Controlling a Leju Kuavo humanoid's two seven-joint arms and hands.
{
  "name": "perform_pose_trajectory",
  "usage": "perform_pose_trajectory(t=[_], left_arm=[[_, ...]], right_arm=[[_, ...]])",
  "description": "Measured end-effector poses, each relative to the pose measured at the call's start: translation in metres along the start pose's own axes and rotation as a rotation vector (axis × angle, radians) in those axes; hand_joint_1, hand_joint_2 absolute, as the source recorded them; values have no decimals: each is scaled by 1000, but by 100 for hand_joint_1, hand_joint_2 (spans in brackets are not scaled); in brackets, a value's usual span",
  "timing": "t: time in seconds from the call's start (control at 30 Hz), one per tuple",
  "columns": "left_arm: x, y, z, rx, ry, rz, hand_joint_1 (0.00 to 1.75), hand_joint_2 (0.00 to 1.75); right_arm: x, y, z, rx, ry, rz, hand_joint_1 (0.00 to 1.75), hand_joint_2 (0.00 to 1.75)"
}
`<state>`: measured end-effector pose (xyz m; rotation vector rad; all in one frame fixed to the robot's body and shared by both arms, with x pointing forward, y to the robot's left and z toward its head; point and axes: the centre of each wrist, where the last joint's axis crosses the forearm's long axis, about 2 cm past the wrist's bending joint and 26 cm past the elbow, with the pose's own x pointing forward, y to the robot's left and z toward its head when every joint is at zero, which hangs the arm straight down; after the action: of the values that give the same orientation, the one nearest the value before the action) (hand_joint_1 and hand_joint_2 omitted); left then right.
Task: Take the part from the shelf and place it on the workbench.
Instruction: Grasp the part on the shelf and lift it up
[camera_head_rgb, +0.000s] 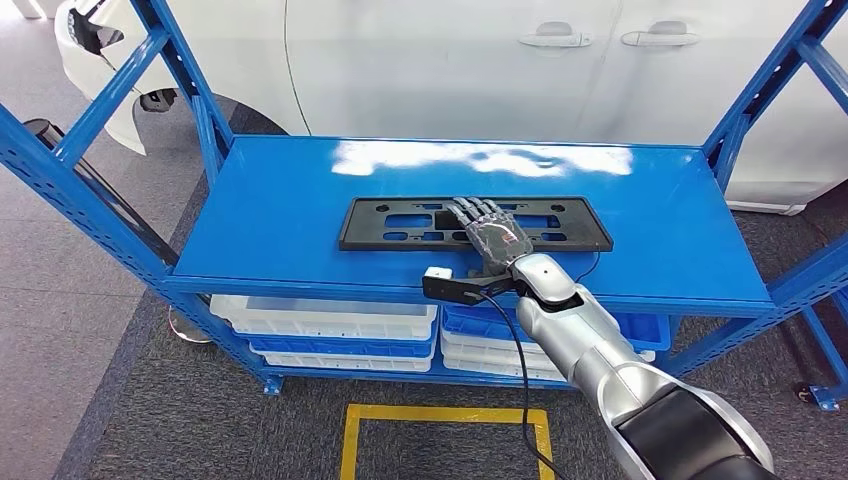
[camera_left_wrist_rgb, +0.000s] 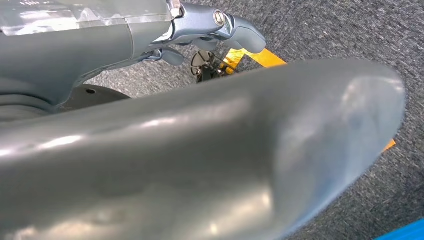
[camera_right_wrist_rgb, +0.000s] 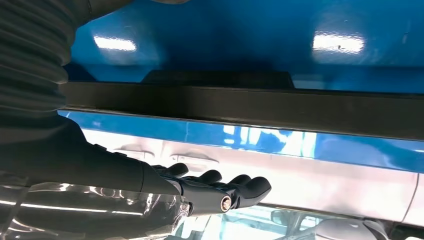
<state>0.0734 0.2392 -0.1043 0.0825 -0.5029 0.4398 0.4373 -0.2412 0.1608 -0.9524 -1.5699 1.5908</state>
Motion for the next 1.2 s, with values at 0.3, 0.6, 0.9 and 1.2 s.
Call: perform_pose_trajectory(t=[0.3,0.6,0.9,1.2], left_arm=[[0,0,0,-1,-8,0,0,0],[0,0,0,-1,-10,2,0,0],[0,0,0,0,-13,4,0,0],[0,0,0,2,-20,10,0,0]], right_arm=[[-11,1,5,-2,34,1,0,175],[-23,0,10,16,67,-6,0,175],[-29,-2,10,28,80,-17,92,175],[-33,-2,11,46,75,-35,173,175]])
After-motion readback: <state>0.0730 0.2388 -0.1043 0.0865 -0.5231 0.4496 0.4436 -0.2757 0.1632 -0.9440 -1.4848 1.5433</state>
